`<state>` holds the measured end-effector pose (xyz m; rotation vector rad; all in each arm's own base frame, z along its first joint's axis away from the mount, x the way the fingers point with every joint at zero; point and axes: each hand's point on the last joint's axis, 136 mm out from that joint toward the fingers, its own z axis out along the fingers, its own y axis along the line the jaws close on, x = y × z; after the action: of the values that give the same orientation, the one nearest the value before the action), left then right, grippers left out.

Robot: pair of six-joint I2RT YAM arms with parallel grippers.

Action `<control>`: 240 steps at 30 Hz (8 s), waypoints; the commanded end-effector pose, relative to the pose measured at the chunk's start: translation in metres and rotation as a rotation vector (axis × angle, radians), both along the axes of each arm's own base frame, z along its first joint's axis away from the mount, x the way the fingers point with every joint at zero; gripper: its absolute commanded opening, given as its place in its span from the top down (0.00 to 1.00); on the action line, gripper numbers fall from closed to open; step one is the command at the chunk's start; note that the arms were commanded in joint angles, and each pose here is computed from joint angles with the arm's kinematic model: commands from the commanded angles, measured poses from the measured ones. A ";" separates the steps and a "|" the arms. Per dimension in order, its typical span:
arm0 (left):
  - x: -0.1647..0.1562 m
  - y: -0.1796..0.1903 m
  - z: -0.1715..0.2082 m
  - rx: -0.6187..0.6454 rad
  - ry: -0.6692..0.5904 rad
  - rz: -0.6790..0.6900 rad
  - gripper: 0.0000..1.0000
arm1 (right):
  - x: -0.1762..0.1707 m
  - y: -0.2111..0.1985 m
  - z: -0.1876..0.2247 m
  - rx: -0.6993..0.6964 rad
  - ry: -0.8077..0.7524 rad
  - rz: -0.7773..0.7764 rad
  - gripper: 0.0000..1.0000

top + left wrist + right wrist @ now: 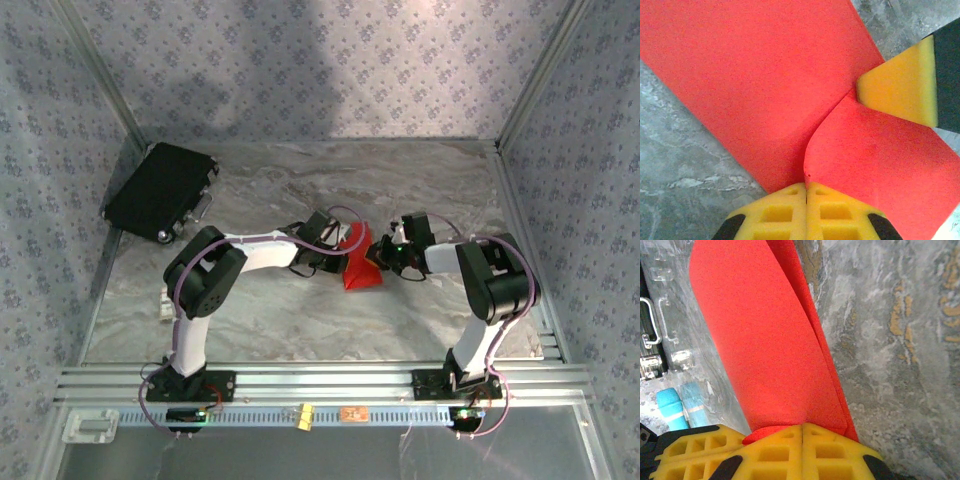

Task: Fold a paper plane with a square sheet of paper (pick it up from the middle)
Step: Fold the triangle a second time at the center of the table.

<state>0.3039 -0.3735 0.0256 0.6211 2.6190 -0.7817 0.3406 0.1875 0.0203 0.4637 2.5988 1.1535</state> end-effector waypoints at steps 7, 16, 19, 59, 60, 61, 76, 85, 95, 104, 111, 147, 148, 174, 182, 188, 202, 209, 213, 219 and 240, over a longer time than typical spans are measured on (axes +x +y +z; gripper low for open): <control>-0.005 0.007 -0.015 0.054 0.036 -0.012 1.00 | -0.001 -0.023 -0.014 -0.078 0.055 -0.083 1.00; -0.005 0.007 -0.016 0.057 0.039 -0.012 1.00 | 0.004 -0.038 -0.022 -0.105 0.035 -0.186 1.00; -0.005 0.007 -0.017 0.058 0.040 -0.013 1.00 | 0.006 -0.040 -0.016 -0.109 0.008 -0.193 1.00; -0.013 0.005 -0.011 0.059 0.040 -0.090 1.00 | -0.022 0.036 0.019 0.040 -0.035 0.103 1.00; -0.012 0.005 -0.011 0.060 0.040 -0.088 1.00 | -0.023 0.034 0.016 0.025 -0.030 0.095 1.00; -0.012 0.005 -0.011 0.059 0.038 -0.089 1.00 | -0.025 0.030 0.011 0.008 -0.020 0.083 1.00; 0.011 0.007 0.022 0.019 -0.002 0.043 0.86 | -0.044 -0.002 -0.025 -0.077 0.079 -0.009 1.00; 0.013 0.012 0.064 -0.049 0.021 0.152 0.73 | -0.043 0.002 -0.025 -0.059 0.104 -0.051 1.00; -0.040 -0.037 0.069 -0.261 0.279 -0.041 0.97 | -0.042 0.002 -0.024 -0.050 0.109 -0.077 1.00; -0.048 -0.044 0.049 -0.230 0.369 -0.056 0.98 | -0.044 0.001 -0.024 -0.054 0.109 -0.079 1.00; -0.052 -0.043 0.032 -0.182 0.396 -0.048 0.98 | -0.044 0.003 -0.024 -0.050 0.107 -0.076 1.00; -0.092 0.007 -0.022 -0.013 0.464 -0.020 0.95 | -0.046 -0.007 -0.031 -0.069 0.124 -0.079 1.00; -0.093 0.009 -0.022 -0.012 0.466 -0.018 0.95 | -0.046 -0.008 -0.031 -0.069 0.122 -0.079 1.00; -0.046 -0.028 0.038 -0.227 0.276 0.015 1.00 | -0.045 -0.008 -0.023 -0.052 0.099 -0.079 1.00; -0.040 -0.024 0.004 -0.137 0.329 0.048 1.00 | -0.043 -0.007 -0.021 -0.046 0.088 -0.078 1.00; -0.063 0.000 -0.029 -0.012 0.376 0.040 1.00 | -0.036 -0.001 -0.011 -0.014 0.062 -0.063 1.00; -0.065 0.012 -0.040 0.046 0.366 0.064 1.00 | -0.048 0.024 0.014 0.009 0.003 0.052 1.00; -0.062 0.014 -0.040 0.049 0.362 0.076 1.00 | -0.064 0.015 -0.021 -0.028 0.096 0.031 1.00; -0.061 0.014 -0.041 0.054 0.366 0.077 1.00 | -0.054 0.001 -0.023 -0.036 0.094 -0.001 1.00; -0.062 0.016 -0.045 0.066 0.374 0.077 1.00 | -0.042 -0.007 -0.019 -0.014 0.070 -0.035 1.00; -0.063 0.018 -0.046 0.075 0.374 0.074 1.00 | 0.008 -0.053 0.011 0.015 -0.029 -0.172 0.99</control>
<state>0.2580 -0.3907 0.0209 0.4669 2.8298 -1.0759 0.3424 0.1418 0.0215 0.6756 2.4976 1.1616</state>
